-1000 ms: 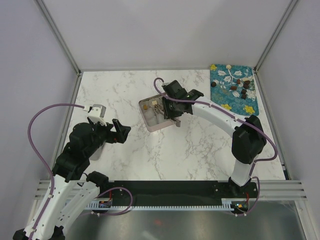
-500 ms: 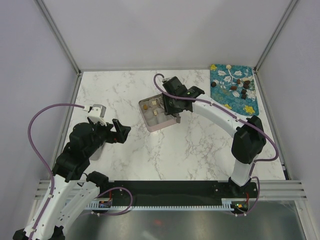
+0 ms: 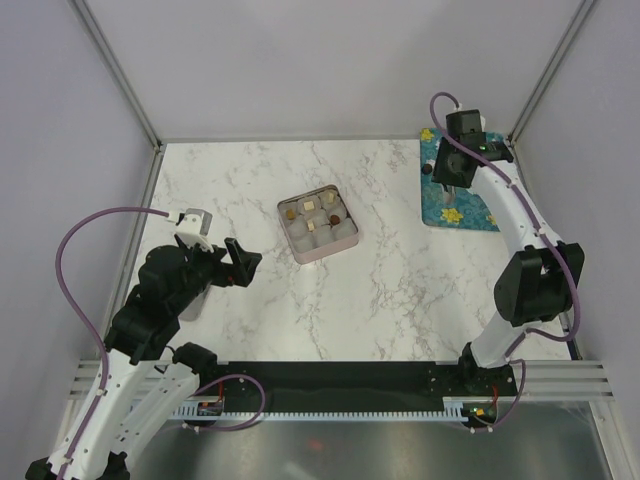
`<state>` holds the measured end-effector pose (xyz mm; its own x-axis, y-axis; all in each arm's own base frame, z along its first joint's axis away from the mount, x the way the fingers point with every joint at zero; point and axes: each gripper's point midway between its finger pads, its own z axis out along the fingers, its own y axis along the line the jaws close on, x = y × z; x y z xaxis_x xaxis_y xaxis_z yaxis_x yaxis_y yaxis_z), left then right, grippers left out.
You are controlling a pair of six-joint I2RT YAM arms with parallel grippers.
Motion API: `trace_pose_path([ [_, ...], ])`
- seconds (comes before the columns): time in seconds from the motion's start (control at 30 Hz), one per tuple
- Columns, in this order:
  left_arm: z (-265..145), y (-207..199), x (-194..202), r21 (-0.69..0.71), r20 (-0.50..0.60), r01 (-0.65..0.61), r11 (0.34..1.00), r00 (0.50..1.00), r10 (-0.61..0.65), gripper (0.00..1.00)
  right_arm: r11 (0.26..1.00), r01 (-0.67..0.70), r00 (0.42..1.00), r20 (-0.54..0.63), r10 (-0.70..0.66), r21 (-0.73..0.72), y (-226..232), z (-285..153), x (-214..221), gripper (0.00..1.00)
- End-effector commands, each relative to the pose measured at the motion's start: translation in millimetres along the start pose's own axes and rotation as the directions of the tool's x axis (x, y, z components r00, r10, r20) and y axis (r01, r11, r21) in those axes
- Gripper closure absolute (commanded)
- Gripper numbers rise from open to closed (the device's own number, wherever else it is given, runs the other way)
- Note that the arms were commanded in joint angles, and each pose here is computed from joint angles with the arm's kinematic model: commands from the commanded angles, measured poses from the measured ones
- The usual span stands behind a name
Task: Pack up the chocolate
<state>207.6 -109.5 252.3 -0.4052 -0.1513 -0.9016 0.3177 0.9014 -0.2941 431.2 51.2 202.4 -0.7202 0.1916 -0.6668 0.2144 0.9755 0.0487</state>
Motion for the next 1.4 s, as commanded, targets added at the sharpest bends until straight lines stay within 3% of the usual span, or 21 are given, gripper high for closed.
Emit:
trace_pose_path([
  [0.0, -2, -3, -4, 0.016, 0.017, -0.027, 1.000, 0.999, 0.027, 0.00, 0.996, 0.014, 1.000, 0.006, -0.015, 0.088, -28, 7, -9, 0.52],
  [0.23, 0, -3, -3, 0.019, 0.006, -0.027, 0.999, 1.000, 0.027, 0.00, 0.966, -0.106, 0.994, -0.013, 0.112, 0.234, -101, 30, -13, 0.49],
  [0.43, 0, -3, -3, 0.020, 0.005, -0.027, 0.999, 1.000, 0.027, 0.00, 0.956, -0.138, 0.987, -0.048, 0.156, 0.260, -133, 42, 0, 0.46],
  [0.83, 3, -2, -1, 0.016, -0.007, -0.028, 0.999, 1.000, 0.028, 0.00, 0.951, -0.185, 0.973, -0.085, 0.212, 0.249, -156, 68, 15, 0.43],
  [1.37, 5, 1, -1, -0.004, -0.013, -0.032, 0.999, 0.999, 0.032, 0.00, 0.966, -0.177, 0.966, -0.154, 0.207, 0.188, -163, 97, 39, 0.50],
])
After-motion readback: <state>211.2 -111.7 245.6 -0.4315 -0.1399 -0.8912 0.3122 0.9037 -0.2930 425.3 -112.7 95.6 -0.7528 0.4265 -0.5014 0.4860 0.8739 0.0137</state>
